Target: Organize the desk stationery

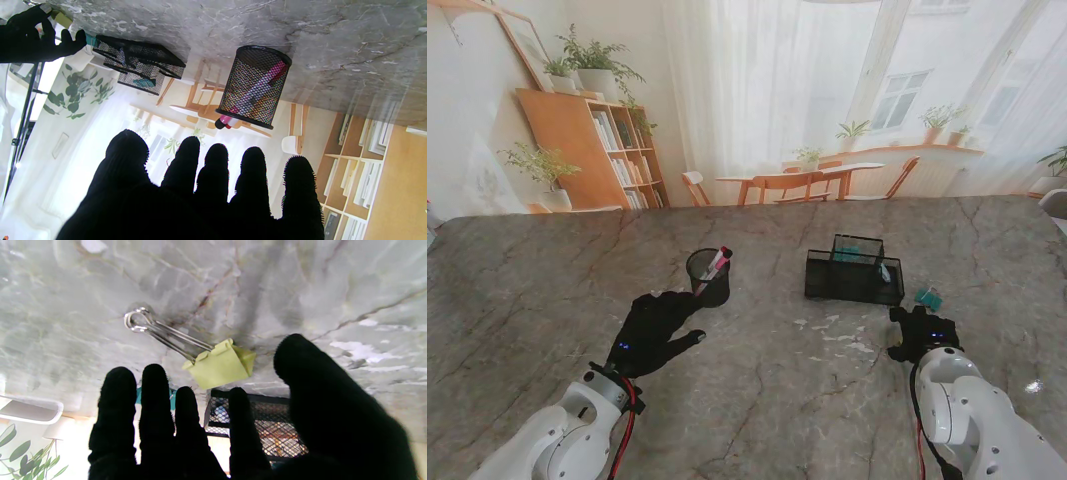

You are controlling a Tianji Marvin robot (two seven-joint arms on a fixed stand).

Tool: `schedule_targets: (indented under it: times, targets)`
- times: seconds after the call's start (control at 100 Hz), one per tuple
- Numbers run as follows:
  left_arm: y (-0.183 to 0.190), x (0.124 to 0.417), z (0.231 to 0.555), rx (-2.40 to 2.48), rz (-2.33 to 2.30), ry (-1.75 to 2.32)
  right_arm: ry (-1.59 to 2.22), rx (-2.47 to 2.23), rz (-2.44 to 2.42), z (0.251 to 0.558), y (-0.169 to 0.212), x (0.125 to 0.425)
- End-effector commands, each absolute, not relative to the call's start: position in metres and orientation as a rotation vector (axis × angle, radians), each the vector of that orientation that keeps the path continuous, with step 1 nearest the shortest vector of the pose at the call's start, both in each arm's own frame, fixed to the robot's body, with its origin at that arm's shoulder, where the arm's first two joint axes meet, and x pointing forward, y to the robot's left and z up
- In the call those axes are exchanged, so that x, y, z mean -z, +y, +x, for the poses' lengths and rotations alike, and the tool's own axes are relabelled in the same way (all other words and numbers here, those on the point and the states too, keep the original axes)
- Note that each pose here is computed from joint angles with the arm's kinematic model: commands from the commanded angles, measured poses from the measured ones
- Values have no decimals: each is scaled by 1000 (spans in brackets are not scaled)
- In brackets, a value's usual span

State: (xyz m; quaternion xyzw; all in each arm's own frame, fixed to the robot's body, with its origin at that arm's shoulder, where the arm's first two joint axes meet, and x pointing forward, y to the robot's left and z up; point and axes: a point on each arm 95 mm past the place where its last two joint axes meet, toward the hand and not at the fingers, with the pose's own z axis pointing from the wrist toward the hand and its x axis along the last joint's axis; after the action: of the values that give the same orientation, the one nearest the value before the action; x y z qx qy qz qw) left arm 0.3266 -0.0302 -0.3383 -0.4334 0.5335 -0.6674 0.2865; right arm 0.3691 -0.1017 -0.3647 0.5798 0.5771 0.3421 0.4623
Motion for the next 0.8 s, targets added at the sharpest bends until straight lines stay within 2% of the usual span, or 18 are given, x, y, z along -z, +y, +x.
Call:
schedule_targets:
  times: [0.0, 0.37, 0.79]
  targets:
    - [-33, 338, 325, 1796, -1164, 1426, 1435, -813, 1452, 370, -105, 371]
    - [-33, 338, 325, 1791, -1162, 1428, 1442, -754, 1472, 367, -110, 394]
    - [-36, 338, 325, 1794, -1163, 1439, 1464, -745, 1514, 355, -120, 391]
